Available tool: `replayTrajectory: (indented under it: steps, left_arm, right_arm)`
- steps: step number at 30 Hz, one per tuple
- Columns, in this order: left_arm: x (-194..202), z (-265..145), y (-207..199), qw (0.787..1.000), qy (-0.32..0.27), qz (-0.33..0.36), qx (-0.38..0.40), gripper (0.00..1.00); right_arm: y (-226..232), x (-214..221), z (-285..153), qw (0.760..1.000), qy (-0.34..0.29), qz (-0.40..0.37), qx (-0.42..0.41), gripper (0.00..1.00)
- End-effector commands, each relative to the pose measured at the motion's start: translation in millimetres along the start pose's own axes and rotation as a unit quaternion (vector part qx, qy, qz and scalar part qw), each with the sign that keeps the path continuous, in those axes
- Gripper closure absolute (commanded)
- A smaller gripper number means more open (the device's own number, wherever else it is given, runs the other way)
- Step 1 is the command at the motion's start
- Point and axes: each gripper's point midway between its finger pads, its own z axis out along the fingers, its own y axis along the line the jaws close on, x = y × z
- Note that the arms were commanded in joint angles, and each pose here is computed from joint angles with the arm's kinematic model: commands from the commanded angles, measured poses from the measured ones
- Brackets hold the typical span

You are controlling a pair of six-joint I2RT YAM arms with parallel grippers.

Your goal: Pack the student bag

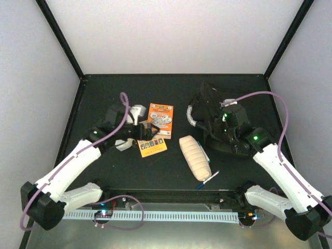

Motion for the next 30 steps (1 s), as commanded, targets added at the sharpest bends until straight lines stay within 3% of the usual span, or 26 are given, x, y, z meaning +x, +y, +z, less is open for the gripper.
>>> replayTrajectory:
  steps: [1,8,17,22,30]
  left_arm:
    - [25.7,9.3,-101.9,0.978,0.041,0.049,0.197,0.01]
    - [104.9,44.3,-204.5,0.928,0.174,0.138,0.299,0.02]
    - [186.7,81.6,-267.0,0.865,0.304,0.185,0.353,0.06]
    - [239.0,94.1,-277.3,0.824,0.395,0.21,0.347,0.08]
    - [280.8,129.9,-263.9,0.805,0.466,0.171,0.325,0.09]
  right_arm:
    - [-18.4,-19.7,-9.0,0.998,-0.033,0.018,0.042,0.98]
    - [-33.0,-22.8,-9.5,0.996,-0.033,0.037,0.068,0.98]
    - [-40.1,-38.7,-16.0,0.994,-0.052,0.062,0.075,0.98]
    - [-44.1,-39.4,-18.9,0.993,-0.056,0.068,0.081,0.98]
    - [-48.5,-39.4,-23.9,0.992,-0.065,0.074,0.084,0.98]
